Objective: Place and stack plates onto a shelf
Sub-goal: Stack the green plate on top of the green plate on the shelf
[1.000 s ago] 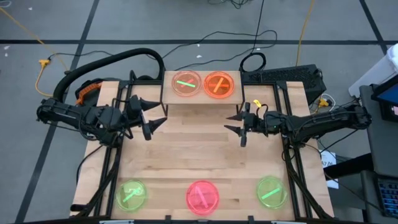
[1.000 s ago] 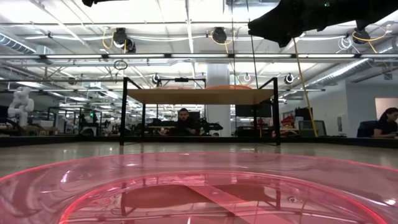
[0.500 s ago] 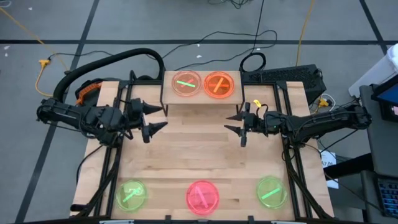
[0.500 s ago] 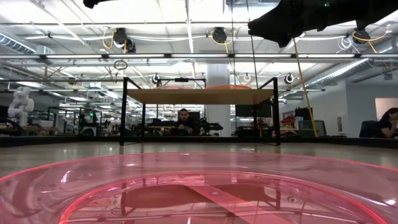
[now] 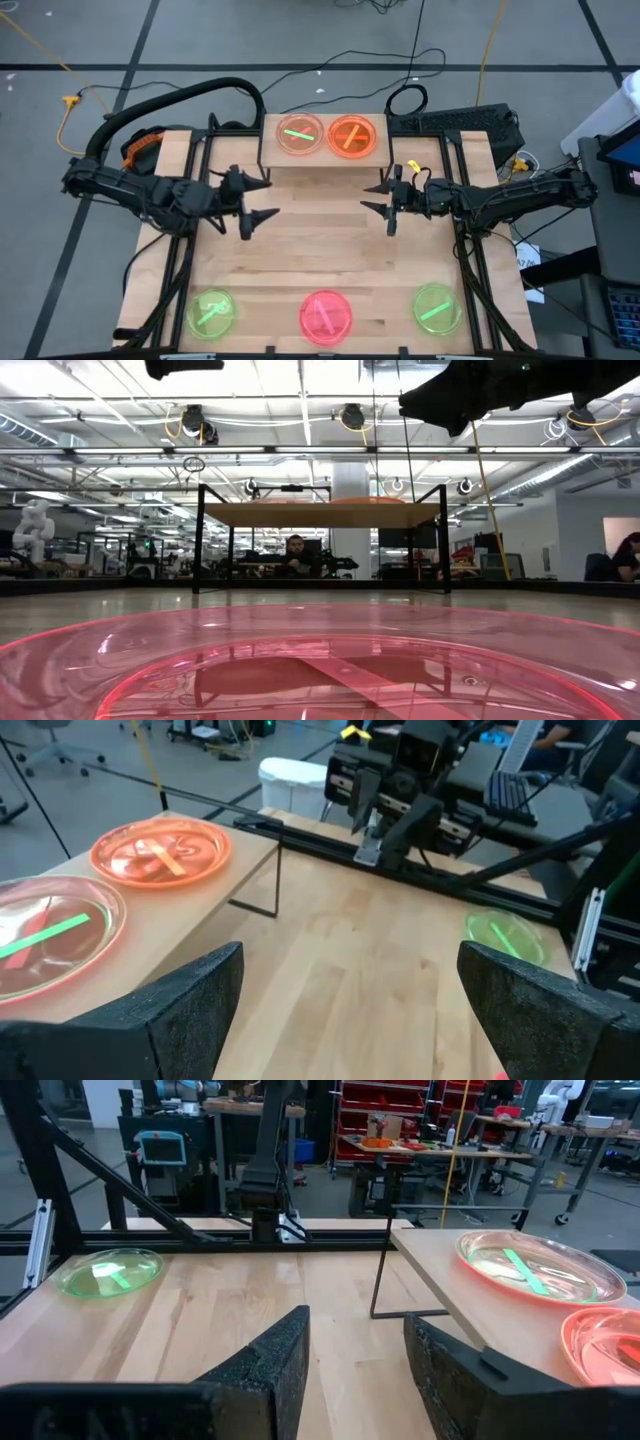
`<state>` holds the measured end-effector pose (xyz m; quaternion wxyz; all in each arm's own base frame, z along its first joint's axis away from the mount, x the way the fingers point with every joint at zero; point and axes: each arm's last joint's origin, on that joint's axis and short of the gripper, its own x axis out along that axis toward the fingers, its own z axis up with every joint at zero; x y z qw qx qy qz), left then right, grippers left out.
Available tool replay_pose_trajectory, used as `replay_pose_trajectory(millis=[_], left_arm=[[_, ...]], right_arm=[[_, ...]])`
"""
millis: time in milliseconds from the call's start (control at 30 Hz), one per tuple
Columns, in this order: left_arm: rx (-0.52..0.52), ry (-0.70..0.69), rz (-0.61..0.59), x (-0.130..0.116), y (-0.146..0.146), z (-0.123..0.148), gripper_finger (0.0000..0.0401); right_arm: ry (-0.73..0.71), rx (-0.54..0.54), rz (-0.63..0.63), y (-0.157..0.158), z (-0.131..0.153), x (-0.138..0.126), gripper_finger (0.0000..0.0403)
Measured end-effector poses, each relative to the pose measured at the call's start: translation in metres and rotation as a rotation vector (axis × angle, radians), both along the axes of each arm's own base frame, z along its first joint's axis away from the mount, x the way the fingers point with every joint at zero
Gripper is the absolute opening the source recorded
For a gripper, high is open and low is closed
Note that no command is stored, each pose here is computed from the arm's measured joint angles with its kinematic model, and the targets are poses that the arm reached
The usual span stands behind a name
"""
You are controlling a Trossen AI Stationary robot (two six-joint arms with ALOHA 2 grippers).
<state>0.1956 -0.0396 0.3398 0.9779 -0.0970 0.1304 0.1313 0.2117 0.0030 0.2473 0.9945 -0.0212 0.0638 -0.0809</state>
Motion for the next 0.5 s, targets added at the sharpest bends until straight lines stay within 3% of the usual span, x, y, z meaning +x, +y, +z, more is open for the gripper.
replay_pose_trajectory(millis=[500], left_arm=[[0.002,0.010,-0.018,0.0005,-0.0037,-0.0015,0.0372]], right_arm=[[-0.007,-0.005,0.001,0.0000,0.0008,0.0001,0.0148]])
